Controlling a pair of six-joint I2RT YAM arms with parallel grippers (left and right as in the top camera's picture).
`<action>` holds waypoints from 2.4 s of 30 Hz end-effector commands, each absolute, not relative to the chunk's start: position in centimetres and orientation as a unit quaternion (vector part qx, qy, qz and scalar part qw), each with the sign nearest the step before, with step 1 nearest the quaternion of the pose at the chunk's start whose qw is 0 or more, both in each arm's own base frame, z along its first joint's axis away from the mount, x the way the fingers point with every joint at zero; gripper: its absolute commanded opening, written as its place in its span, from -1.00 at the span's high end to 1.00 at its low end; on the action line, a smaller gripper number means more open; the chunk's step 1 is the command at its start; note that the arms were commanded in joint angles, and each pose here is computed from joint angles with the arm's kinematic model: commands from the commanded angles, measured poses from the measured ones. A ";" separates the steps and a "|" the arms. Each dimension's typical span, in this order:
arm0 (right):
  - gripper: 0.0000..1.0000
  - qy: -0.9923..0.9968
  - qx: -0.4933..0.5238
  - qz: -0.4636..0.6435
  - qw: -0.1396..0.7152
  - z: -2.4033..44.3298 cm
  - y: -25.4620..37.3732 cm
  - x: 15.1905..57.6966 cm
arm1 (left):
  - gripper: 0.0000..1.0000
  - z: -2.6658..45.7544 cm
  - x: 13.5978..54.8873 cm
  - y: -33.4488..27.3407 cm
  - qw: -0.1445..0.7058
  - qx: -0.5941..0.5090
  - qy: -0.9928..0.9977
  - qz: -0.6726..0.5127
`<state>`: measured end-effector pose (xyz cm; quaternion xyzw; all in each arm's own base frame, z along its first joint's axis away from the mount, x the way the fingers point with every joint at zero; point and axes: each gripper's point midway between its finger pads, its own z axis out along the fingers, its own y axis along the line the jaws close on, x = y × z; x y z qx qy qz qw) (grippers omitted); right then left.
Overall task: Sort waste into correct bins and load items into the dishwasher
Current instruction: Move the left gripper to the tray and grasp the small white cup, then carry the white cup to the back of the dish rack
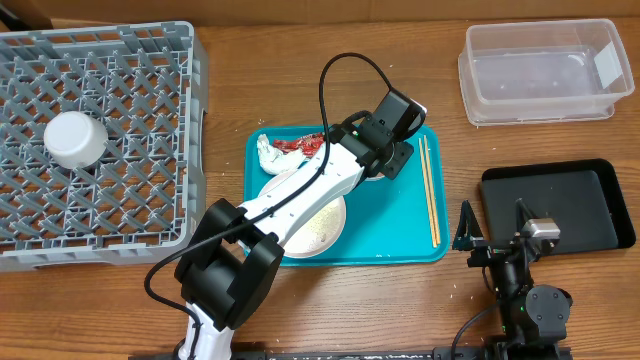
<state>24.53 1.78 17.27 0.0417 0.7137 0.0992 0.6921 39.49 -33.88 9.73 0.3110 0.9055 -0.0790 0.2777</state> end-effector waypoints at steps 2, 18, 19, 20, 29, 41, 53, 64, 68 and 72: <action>-1.00 0.714 0.043 0.095 0.692 17.0 1.6 24.6 | 0.14 7.9 38.7 -33.6 0.250 0.313 0.913 -0.081; -1.00 0.714 0.043 0.095 0.692 17.0 1.6 24.6 | 0.92 11.0 40.2 -34.3 0.271 0.292 0.912 -0.093; -1.00 0.714 0.043 0.095 0.692 17.0 1.6 24.6 | 0.92 12.0 40.6 -34.3 0.276 0.286 0.913 -0.096; -1.00 0.714 0.043 0.095 0.692 17.0 1.6 24.6 | 0.92 13.4 41.0 -34.3 0.283 0.278 0.913 -0.099; -1.00 0.714 0.043 0.095 0.692 17.0 1.6 24.6 | 0.92 29.5 47.9 -23.6 0.401 0.091 0.905 -0.112; -1.00 0.714 0.043 0.095 0.692 17.0 1.6 24.6 | 0.92 28.6 55.3 6.0 0.395 -0.169 0.859 -0.277; -1.00 0.714 0.043 0.095 0.692 17.0 1.6 24.6 | 0.92 21.2 57.1 18.4 0.411 -0.140 0.751 -0.497; -1.00 0.714 0.043 0.095 0.692 17.0 1.6 24.6 | 0.82 17.4 57.2 21.7 0.406 -0.182 0.742 -0.501; -1.00 0.714 0.043 0.095 0.692 17.0 1.6 24.6 | 0.86 17.0 57.5 22.2 0.414 -0.188 0.747 -0.485; -1.00 0.714 0.043 0.095 0.692 17.0 1.6 24.6 | 0.92 16.8 57.6 22.5 0.431 -0.174 0.754 -0.463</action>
